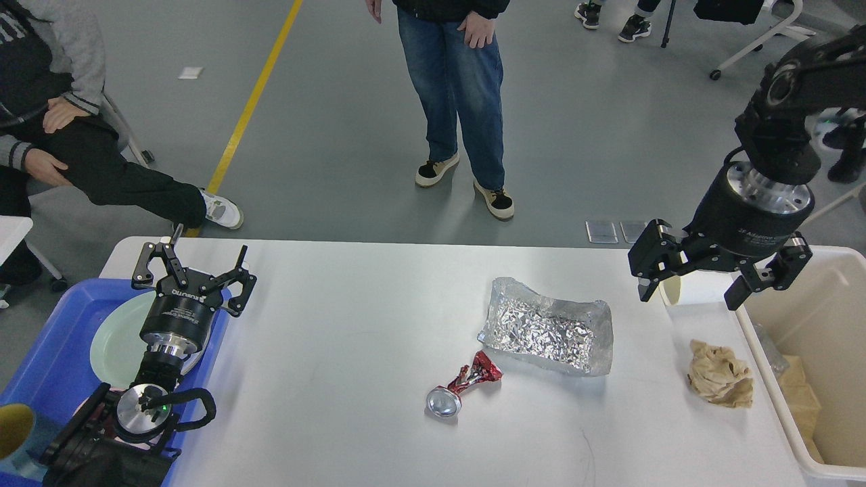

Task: Tidy desktop
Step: 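Raise the right gripper and move it over the foil tray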

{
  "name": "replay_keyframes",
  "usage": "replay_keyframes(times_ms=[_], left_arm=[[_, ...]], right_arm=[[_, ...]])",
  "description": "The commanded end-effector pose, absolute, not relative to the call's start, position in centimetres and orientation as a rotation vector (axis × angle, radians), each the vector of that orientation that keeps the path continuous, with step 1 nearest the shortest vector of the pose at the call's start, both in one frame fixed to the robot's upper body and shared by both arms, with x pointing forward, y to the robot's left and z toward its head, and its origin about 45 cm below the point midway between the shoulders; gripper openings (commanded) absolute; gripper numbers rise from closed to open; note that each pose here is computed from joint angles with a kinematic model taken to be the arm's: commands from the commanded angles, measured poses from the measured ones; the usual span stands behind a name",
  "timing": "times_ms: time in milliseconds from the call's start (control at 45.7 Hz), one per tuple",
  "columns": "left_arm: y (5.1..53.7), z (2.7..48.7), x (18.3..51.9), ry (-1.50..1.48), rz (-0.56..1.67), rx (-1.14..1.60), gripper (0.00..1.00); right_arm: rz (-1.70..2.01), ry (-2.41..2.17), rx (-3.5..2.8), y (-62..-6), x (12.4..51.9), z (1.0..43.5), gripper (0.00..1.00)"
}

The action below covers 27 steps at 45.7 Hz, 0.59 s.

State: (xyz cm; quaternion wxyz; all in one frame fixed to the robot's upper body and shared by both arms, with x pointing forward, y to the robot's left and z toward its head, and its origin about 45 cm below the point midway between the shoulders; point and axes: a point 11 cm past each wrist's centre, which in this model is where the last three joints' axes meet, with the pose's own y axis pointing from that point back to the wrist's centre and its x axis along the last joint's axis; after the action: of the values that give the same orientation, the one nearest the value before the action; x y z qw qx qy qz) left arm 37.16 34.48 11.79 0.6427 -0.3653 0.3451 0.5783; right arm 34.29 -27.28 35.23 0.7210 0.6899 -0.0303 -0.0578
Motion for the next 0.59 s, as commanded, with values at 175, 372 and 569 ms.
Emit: replay_keyframes(times_ms=[175,372,569], left_arm=[[34.6,11.8,37.2,0.785,1.318,-0.831,0.96],[34.6,11.8,37.2,0.785,1.318,-0.831,0.96],[34.5,11.8,37.2,0.786,1.318,-0.832,0.96]], right_arm=[[-0.059,-0.081,1.574,-24.9,31.3,40.3,1.00],[-0.034,-0.110,1.581,-24.7,31.7,40.8,1.00],[-0.051,-0.122,1.591,-24.9,32.5,39.2,1.00]])
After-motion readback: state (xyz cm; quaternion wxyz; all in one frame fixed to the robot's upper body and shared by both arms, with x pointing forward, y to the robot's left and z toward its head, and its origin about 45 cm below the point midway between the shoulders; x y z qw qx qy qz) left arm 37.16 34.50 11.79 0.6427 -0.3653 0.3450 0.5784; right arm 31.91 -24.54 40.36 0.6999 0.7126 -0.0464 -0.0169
